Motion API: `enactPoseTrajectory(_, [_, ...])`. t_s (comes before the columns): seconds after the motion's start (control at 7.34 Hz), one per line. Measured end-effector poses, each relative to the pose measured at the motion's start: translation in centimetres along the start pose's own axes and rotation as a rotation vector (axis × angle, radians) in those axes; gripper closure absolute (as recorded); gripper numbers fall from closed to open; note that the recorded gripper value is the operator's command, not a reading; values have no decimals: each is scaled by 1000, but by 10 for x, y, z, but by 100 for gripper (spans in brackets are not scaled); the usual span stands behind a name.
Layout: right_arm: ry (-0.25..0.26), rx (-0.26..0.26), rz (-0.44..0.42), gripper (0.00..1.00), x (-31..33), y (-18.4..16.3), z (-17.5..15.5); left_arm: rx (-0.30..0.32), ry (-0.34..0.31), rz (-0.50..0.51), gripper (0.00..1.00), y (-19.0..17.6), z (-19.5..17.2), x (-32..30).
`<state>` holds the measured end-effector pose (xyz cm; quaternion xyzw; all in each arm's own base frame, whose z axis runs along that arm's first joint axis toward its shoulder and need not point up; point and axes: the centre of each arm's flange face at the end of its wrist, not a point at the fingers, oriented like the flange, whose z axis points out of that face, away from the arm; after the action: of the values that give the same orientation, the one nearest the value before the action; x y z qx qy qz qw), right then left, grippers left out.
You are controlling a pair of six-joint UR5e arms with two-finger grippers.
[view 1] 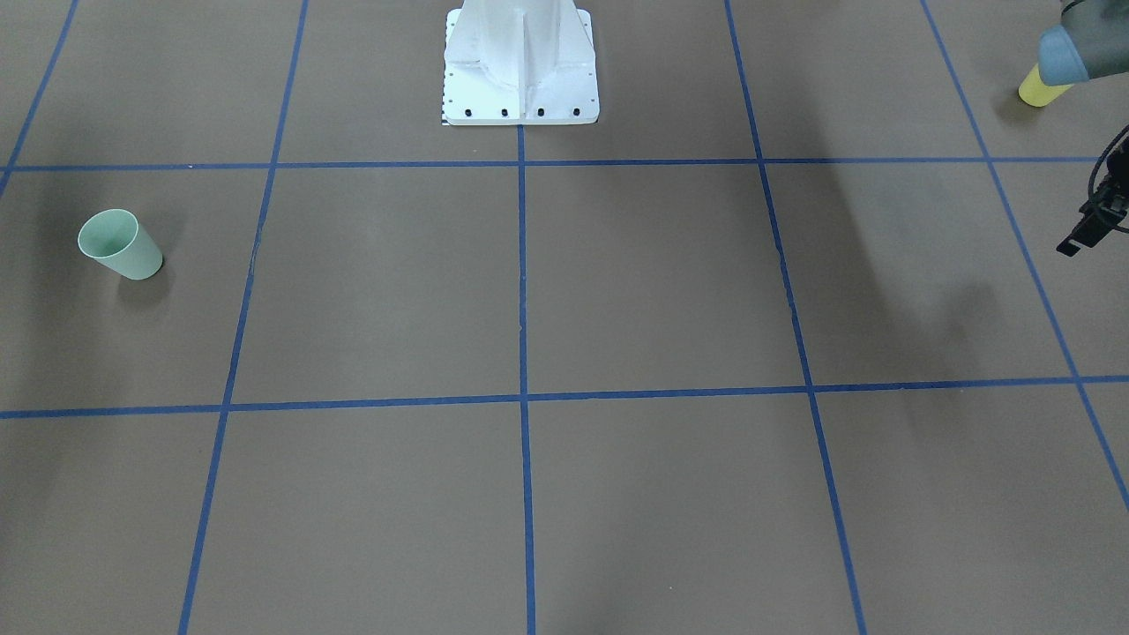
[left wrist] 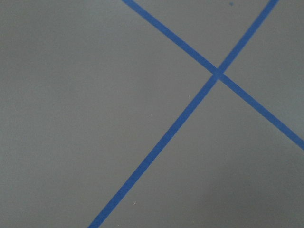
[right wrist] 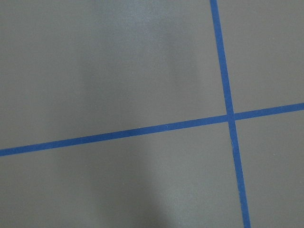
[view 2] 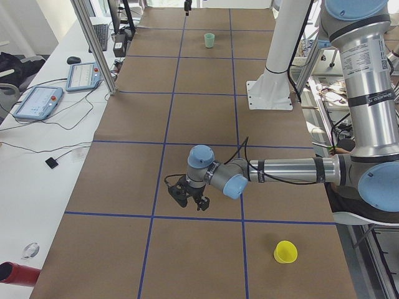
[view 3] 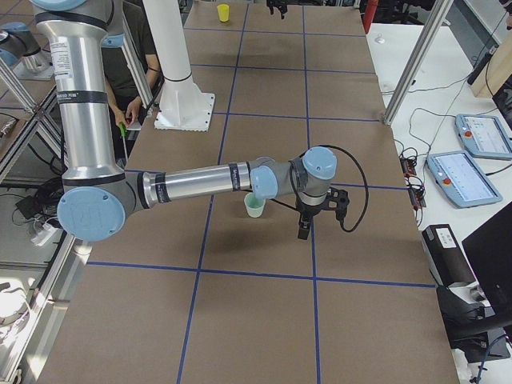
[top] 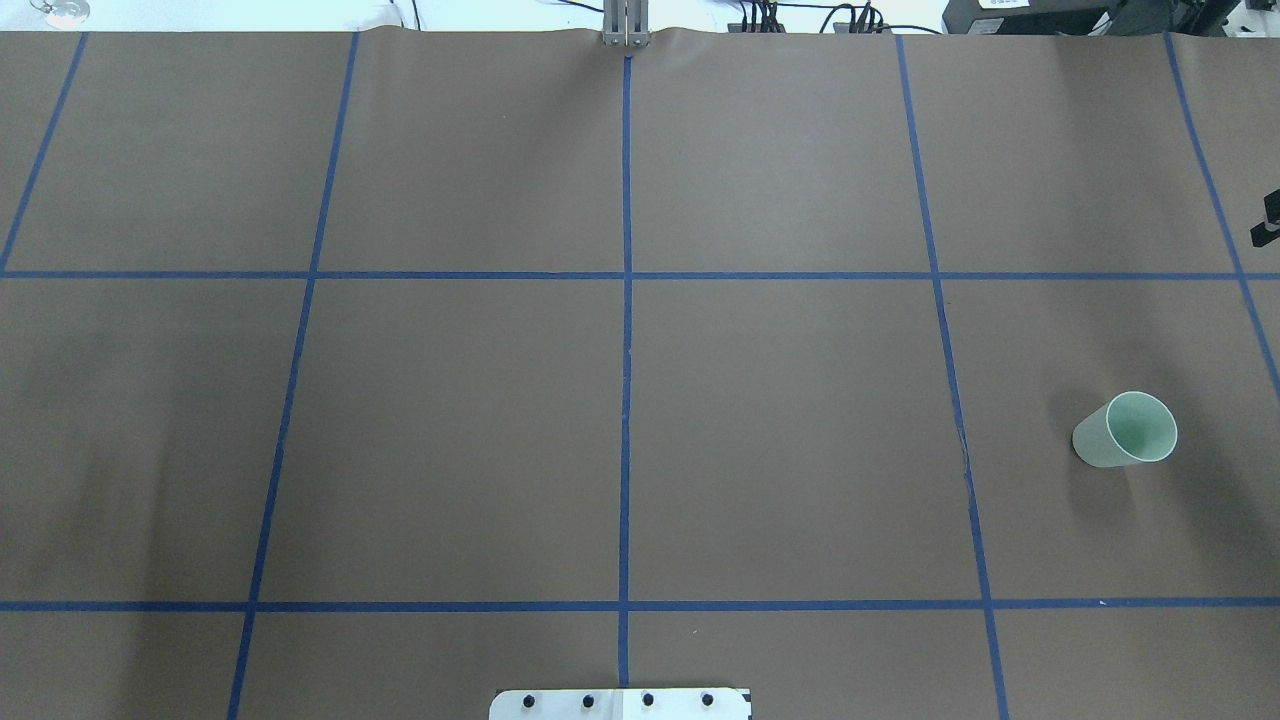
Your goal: Transfer and stack yellow cup on green cup
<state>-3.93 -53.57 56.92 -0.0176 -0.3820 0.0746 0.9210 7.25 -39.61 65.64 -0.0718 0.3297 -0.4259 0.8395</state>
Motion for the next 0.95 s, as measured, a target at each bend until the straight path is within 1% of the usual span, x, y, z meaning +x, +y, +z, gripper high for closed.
enactPoseTrajectory(0.27, [-11, 3, -45, 0, -11, 2, 11, 117, -57, -152, 0, 18, 4, -28])
enactPoseTrajectory(0.41, [-12, -7, -68, 0, -20, 5, 19, 176, -97, -215, 1, 31, 17, -36])
enactPoseTrajectory(0.54, [-12, -16, -87, 0, -27, 7, 27, 248, -159, -266, 1, 47, 35, -49])
enactPoseTrajectory(0.68, [-11, -23, -99, 0, -32, 9, 32, 341, -249, -316, 1, 57, 53, -65])
enactPoseTrajectory(0.82, [-10, -27, -109, 0, -36, 10, 35, 433, -338, -376, 1, 63, 63, -76])
enactPoseTrajectory(0.95, [-9, -32, -121, 0, -41, 12, 39, 505, -404, -438, 1, 72, 68, -81])
